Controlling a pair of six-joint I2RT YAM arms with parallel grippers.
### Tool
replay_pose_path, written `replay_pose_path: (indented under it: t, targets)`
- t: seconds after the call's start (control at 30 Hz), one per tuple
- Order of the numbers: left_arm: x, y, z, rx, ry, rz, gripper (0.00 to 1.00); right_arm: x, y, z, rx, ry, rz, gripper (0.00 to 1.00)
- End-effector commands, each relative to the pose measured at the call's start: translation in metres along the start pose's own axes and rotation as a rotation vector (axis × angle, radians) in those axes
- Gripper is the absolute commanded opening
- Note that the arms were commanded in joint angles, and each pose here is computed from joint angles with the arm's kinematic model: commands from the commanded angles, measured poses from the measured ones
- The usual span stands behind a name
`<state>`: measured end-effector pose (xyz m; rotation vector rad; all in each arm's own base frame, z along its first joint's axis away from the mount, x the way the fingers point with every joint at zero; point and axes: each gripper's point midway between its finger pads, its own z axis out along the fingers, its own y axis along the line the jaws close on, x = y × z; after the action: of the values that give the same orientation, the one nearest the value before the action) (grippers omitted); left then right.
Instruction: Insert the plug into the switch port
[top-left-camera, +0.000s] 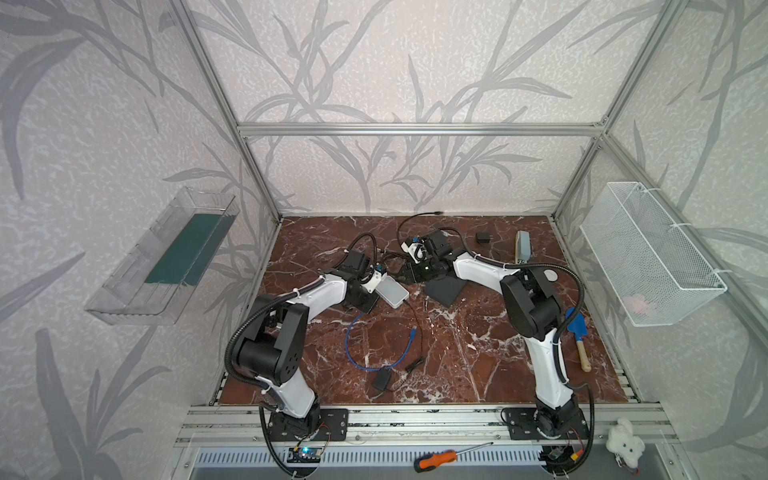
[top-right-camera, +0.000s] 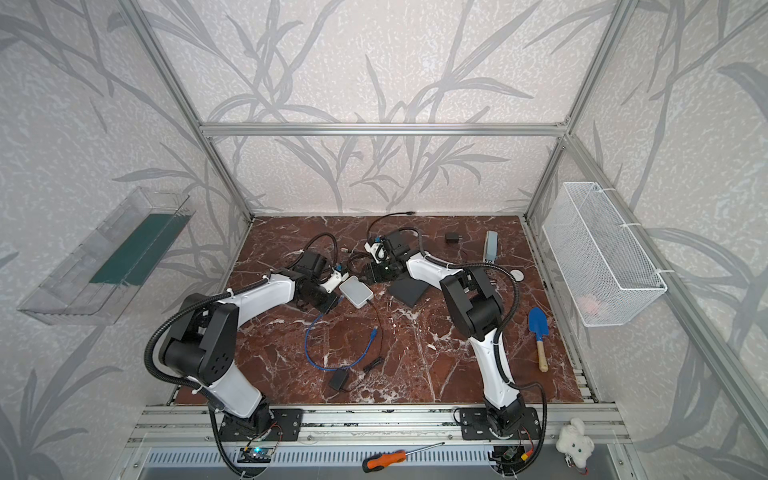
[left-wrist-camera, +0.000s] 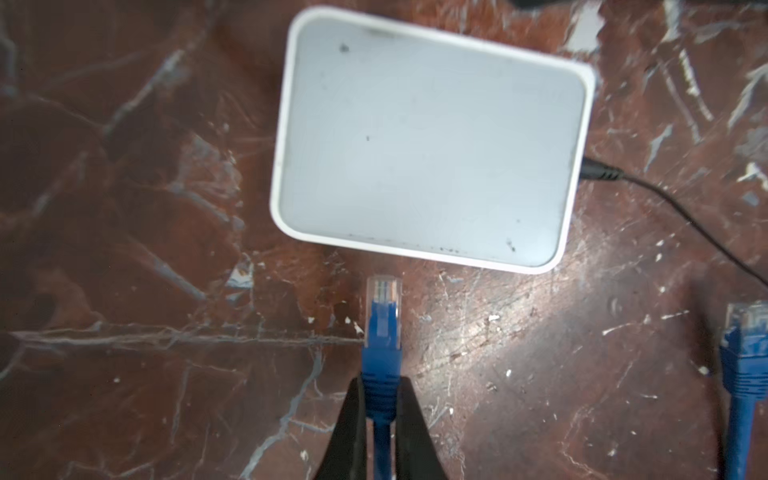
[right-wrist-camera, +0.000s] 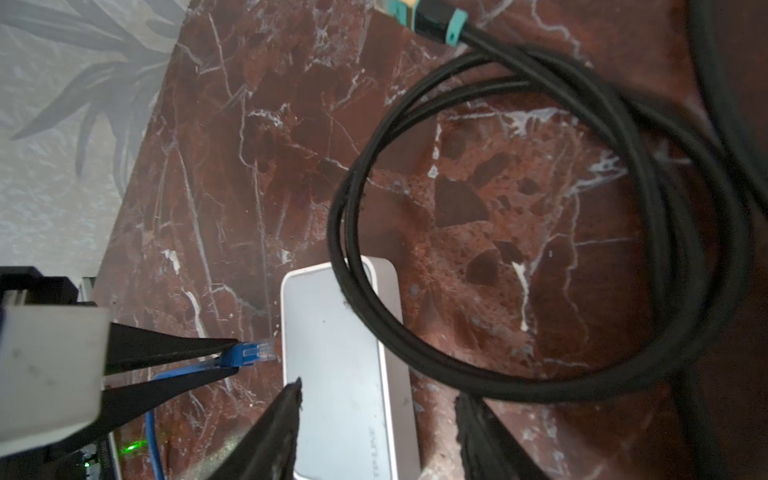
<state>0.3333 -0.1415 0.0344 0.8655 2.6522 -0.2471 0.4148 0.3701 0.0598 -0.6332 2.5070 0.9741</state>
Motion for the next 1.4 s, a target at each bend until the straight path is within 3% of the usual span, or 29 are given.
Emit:
replay_pose_path:
  t: [0.0,0.73,1.37]
  targets:
    - [0.0,0.005,0.003,-0.033,0.034,0.039,0.06,0.009,-0.01,0.013,0.028,0.046,-0.051,0.6]
    - [-0.027,0.0,0.005,-0.027,-0.078,0.105,0.05,0.025,-0.001,0.037,-0.056,0.141,-0.086,0.61]
    - [-0.039,0.004,0.015,-0.089,-0.094,0.188,0.03,0.055,0.017,0.05,-0.266,0.282,-0.123,0.55]
